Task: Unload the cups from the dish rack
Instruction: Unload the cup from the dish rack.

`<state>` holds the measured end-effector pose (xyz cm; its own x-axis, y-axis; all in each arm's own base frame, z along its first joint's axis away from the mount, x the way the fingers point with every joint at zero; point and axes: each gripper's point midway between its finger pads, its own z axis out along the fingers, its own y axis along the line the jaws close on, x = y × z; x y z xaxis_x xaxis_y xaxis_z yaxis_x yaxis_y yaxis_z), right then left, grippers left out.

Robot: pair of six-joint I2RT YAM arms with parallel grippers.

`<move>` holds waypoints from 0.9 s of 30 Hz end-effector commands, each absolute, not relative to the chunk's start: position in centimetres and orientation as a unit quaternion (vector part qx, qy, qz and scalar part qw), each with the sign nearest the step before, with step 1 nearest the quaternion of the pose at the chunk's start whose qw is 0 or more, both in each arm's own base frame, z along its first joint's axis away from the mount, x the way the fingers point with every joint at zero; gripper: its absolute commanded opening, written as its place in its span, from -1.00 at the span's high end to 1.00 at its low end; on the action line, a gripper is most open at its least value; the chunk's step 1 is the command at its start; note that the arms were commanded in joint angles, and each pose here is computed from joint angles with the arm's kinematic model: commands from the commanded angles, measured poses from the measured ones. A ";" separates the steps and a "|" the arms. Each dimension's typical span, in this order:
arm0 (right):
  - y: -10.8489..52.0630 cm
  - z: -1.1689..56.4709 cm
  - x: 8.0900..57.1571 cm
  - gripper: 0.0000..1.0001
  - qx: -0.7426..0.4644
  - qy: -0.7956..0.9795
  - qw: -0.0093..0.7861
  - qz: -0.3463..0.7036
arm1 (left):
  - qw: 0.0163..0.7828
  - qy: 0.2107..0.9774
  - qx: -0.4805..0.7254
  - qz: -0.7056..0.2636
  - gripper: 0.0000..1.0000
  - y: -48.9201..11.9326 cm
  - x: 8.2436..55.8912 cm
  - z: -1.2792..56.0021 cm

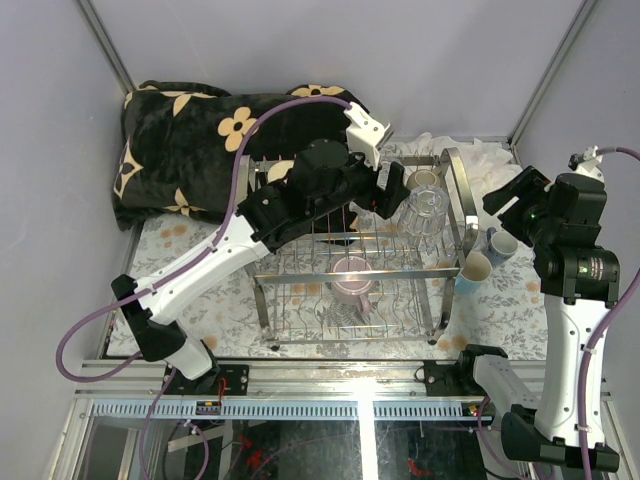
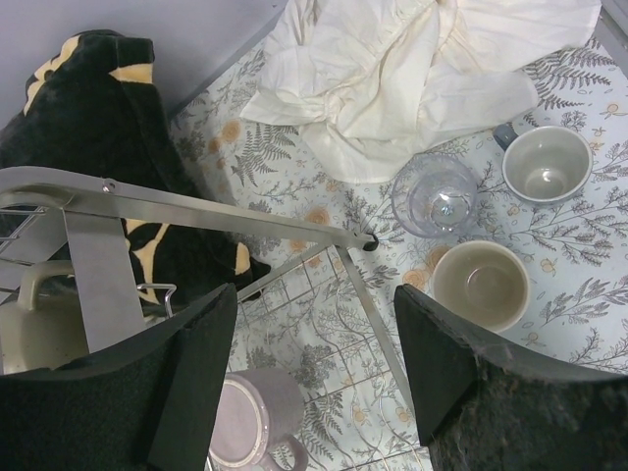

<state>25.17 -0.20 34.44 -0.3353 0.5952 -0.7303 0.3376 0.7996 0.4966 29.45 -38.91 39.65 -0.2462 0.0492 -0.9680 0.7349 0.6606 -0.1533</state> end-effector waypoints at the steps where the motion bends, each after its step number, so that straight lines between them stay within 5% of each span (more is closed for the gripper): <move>1: 0.2 35.1 25.3 -0.44 0.279 0.802 0.509 0.143 | 0.592 0.700 0.252 -0.310 -0.61 -38.9 30.4 41.6; 7: 0.2 35.1 25.3 -0.44 0.279 0.801 0.510 0.142 | 0.603 0.694 0.240 -0.310 -0.32 -38.2 30.3 42.1; 19: 0.3 34.9 25.4 -0.44 0.280 0.802 0.508 0.146 | 0.604 0.695 0.233 -0.314 0.79 -37.8 30.0 42.5; 27: 0.4 35.8 25.9 -0.44 0.276 0.797 0.514 0.153 | 0.638 0.673 0.196 -0.321 0.89 -35.7 29.5 47.2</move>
